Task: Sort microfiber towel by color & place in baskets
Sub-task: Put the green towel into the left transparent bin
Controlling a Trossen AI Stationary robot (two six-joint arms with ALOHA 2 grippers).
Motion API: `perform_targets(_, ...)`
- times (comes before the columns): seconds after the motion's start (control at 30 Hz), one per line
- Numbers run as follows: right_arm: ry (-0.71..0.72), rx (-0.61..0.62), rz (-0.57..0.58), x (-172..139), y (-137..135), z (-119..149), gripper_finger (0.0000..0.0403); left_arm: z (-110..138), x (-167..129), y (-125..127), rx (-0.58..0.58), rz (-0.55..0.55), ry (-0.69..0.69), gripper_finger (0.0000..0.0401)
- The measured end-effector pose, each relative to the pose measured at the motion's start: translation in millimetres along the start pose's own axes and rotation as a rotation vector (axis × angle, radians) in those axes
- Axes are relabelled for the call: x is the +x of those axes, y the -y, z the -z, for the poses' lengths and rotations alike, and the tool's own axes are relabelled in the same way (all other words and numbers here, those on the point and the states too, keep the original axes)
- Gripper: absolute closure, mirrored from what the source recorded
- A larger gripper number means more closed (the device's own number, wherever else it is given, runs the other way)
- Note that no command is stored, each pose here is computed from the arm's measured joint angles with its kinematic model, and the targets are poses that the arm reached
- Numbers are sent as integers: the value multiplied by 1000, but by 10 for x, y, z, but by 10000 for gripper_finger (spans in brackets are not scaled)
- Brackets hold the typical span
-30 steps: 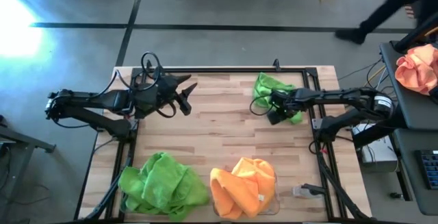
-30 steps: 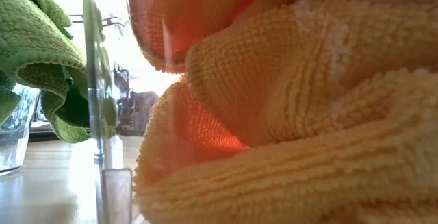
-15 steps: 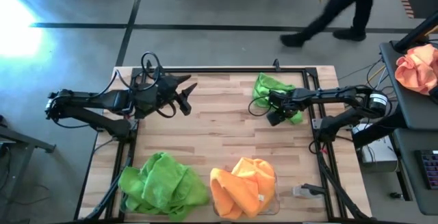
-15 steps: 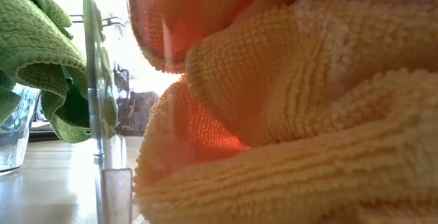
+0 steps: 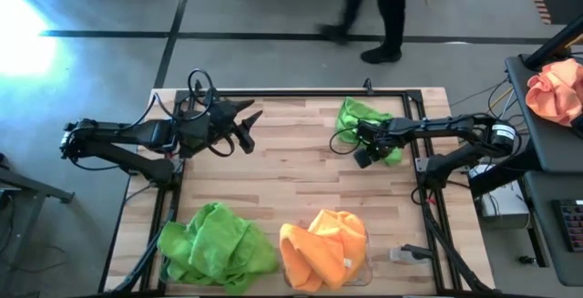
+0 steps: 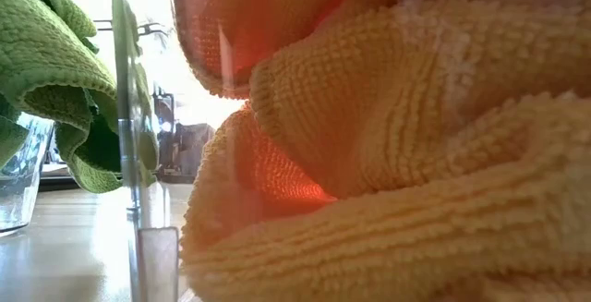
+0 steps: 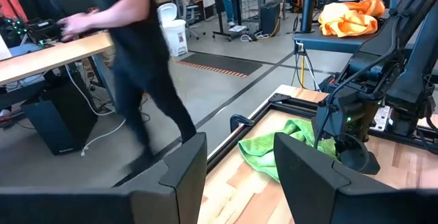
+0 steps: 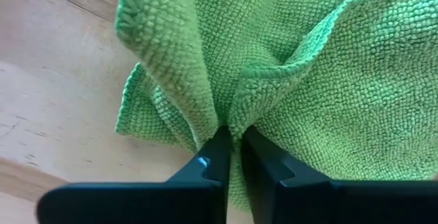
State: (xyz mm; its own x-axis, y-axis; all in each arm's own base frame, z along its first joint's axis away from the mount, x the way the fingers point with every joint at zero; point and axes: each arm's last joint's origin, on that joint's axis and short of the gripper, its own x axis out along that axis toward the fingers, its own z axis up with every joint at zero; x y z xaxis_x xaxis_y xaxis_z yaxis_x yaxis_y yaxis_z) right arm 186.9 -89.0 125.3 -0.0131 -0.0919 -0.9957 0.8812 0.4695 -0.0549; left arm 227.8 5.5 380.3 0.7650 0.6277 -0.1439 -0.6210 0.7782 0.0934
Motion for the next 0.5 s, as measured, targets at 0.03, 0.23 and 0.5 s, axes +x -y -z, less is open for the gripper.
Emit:
perform_targets(0.03,1,0,-1,0,-1,0,382,0,0,0,0,0,0,246)
perform_targets(0.23,43,14,-31,-113,-4,-23,393,1,0,9,0,26,-1,246)
perform_targets(0.5,251,54,-174,-664,-73,-205,393,7,-1,16,5,53,-8,246)
